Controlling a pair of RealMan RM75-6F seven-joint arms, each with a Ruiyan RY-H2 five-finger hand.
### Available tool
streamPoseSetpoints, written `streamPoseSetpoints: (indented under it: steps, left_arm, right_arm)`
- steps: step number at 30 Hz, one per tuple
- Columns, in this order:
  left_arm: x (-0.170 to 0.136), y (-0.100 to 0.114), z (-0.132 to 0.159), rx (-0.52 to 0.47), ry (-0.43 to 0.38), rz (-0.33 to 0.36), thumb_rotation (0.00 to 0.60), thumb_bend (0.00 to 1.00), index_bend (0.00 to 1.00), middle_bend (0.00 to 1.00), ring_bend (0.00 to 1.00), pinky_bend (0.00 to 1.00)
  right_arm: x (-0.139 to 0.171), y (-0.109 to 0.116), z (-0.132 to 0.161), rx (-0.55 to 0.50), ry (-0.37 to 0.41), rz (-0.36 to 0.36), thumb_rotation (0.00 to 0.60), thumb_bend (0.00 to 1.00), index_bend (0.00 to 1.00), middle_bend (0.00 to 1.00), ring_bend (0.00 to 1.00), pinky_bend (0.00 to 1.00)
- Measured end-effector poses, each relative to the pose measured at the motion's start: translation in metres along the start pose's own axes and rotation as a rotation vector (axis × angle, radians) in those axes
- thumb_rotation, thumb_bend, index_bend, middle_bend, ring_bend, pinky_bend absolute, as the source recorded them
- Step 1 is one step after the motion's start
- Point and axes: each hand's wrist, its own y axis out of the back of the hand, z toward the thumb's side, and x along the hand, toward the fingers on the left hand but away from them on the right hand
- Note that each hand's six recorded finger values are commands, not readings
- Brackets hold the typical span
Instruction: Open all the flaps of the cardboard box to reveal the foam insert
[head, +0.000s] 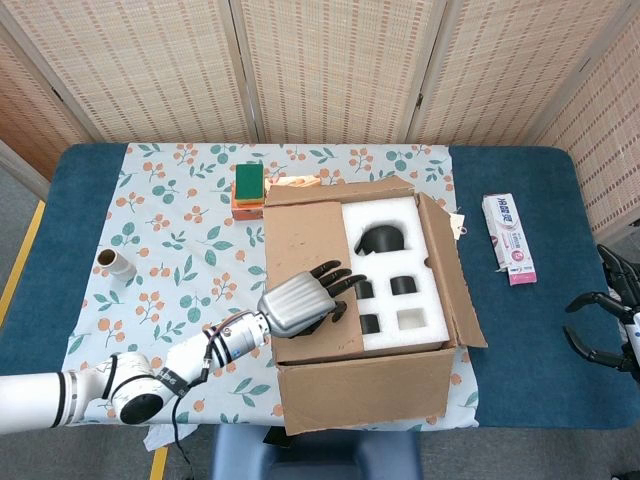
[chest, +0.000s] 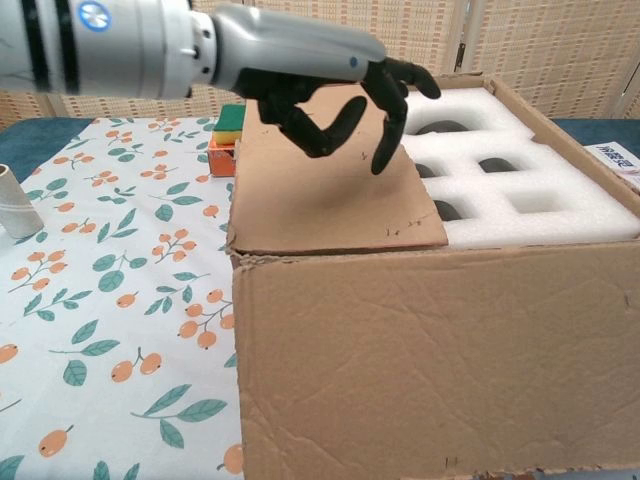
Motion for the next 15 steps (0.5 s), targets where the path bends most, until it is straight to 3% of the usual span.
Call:
streamPoseSetpoints:
  steps: [15]
  left_arm:
    - [0.046,-0.001,-0.013,-0.068,0.022,0.0,0.6,1.0,0.45,0.01,0.0,0.0]
  right_arm:
    - [-0.008,0.002,-0.02,-0.045,-0.051,0.046,0.35,0.41,0.5,0.0,0.0,0.0]
